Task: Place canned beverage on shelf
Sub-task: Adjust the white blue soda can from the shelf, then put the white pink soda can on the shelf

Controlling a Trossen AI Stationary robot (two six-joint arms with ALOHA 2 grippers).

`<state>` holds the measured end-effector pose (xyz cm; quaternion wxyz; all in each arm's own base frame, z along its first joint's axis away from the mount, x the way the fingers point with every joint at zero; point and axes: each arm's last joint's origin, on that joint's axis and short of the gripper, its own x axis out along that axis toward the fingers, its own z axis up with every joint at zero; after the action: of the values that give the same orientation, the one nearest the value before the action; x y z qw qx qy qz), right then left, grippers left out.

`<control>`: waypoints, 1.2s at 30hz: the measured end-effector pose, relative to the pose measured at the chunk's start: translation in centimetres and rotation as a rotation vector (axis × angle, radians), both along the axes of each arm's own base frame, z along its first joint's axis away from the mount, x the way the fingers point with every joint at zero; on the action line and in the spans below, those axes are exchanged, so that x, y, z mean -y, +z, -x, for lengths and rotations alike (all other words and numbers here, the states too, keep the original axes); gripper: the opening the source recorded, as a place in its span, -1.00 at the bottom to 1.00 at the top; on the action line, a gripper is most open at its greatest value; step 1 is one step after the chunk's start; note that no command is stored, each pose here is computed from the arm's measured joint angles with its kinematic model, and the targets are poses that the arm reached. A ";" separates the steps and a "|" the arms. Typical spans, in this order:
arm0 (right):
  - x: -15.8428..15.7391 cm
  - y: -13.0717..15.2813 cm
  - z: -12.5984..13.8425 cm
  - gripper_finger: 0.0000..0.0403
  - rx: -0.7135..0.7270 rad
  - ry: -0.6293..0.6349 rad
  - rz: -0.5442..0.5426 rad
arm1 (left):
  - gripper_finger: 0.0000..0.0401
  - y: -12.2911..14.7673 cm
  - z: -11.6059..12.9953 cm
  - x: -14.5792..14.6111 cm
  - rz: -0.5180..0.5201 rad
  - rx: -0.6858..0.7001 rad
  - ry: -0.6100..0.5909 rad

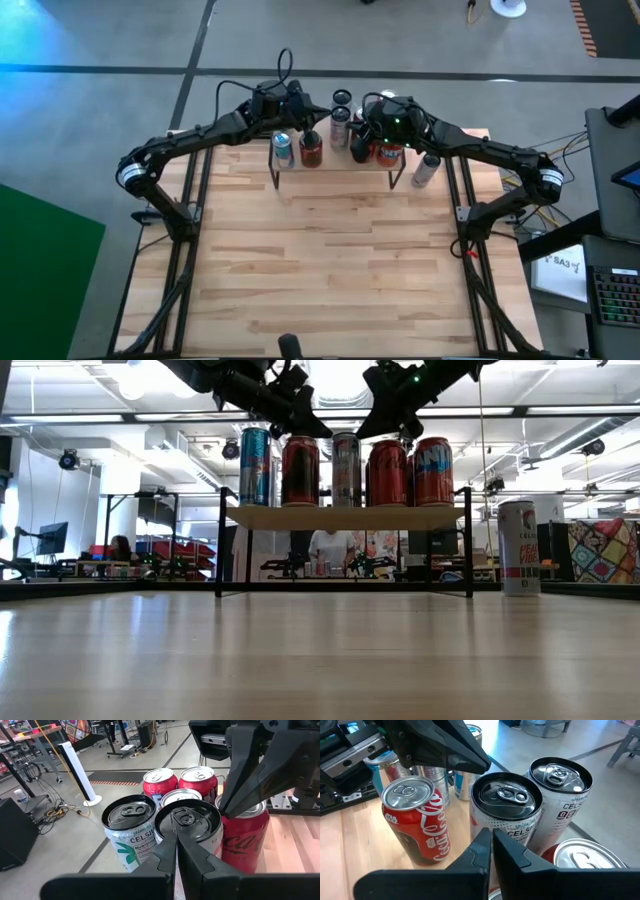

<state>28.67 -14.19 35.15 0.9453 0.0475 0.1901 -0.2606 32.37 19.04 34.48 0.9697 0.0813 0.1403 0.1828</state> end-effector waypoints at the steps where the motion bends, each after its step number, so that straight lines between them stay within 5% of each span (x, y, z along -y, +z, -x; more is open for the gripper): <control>1: 0.0 0.0 0.0 -0.96 -0.002 0.000 -0.001 | -1.00 0.0 0.0 0.0 0.000 0.000 0.000; 24: -0.8 1.2 1.4 -0.96 0.014 0.004 -0.001 | -1.00 2.3 2.3 2.7 -0.047 0.036 -0.040; 36: -0.8 2.2 1.5 -0.96 0.033 0.000 -0.008 | -1.00 2.6 6.1 5.8 -0.112 0.205 -0.066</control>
<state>27.21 -13.37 37.37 0.9482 0.0554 0.1757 -0.2590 26.30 13.19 37.07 0.9784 0.1207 0.0273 0.1656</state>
